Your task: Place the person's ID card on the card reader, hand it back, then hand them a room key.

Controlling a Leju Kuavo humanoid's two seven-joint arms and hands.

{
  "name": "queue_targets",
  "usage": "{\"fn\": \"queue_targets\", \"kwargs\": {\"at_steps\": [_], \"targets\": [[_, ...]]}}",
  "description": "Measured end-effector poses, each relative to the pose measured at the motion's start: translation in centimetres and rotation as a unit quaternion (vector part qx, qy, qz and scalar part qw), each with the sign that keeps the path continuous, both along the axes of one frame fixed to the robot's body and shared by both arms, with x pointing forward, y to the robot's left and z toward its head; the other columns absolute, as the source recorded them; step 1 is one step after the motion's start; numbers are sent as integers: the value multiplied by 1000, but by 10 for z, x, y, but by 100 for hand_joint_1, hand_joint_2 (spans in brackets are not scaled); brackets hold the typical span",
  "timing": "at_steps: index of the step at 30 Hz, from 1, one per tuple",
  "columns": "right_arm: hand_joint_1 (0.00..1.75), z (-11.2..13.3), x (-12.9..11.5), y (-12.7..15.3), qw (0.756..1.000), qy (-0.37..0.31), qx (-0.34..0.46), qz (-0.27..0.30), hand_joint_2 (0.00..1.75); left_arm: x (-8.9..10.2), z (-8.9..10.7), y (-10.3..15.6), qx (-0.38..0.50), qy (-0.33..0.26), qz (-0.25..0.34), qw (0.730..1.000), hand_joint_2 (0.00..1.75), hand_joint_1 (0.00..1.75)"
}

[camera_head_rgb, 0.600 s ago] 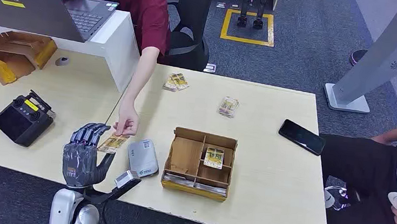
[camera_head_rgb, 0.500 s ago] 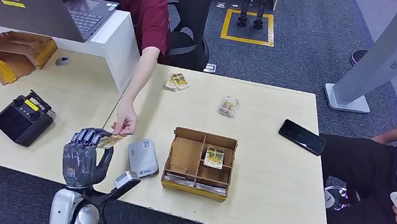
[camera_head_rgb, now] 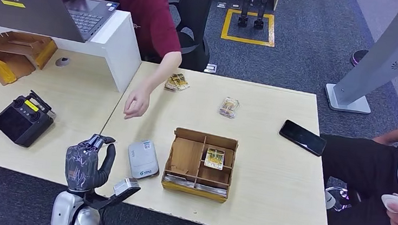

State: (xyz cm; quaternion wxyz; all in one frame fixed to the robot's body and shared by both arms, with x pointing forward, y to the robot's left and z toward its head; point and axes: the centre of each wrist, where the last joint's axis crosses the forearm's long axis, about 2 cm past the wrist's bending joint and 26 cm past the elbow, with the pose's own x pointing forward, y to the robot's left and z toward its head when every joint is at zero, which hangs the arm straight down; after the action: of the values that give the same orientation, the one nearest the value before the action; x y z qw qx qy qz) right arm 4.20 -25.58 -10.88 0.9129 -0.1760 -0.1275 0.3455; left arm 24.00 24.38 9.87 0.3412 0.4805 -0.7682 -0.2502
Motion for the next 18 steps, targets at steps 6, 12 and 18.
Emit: {"fn": "queue_targets", "kwargs": {"at_steps": [6, 12, 18], "targets": [[0, 0, 0, 0, 1000, 1, -1, -2, 175, -1, -6, -2, 15, 41, 30, 999, 175, 175], [0, 0, 0, 0, 1000, 3, -2, -6, 175, -4, -27, -9, -20, 111, 61, 992, 175, 175], [0, 0, 0, 0, 1000, 3, -3, -3, 175, -4, -43, -17, -74, 164, 42, 983, 175, 175]]}}
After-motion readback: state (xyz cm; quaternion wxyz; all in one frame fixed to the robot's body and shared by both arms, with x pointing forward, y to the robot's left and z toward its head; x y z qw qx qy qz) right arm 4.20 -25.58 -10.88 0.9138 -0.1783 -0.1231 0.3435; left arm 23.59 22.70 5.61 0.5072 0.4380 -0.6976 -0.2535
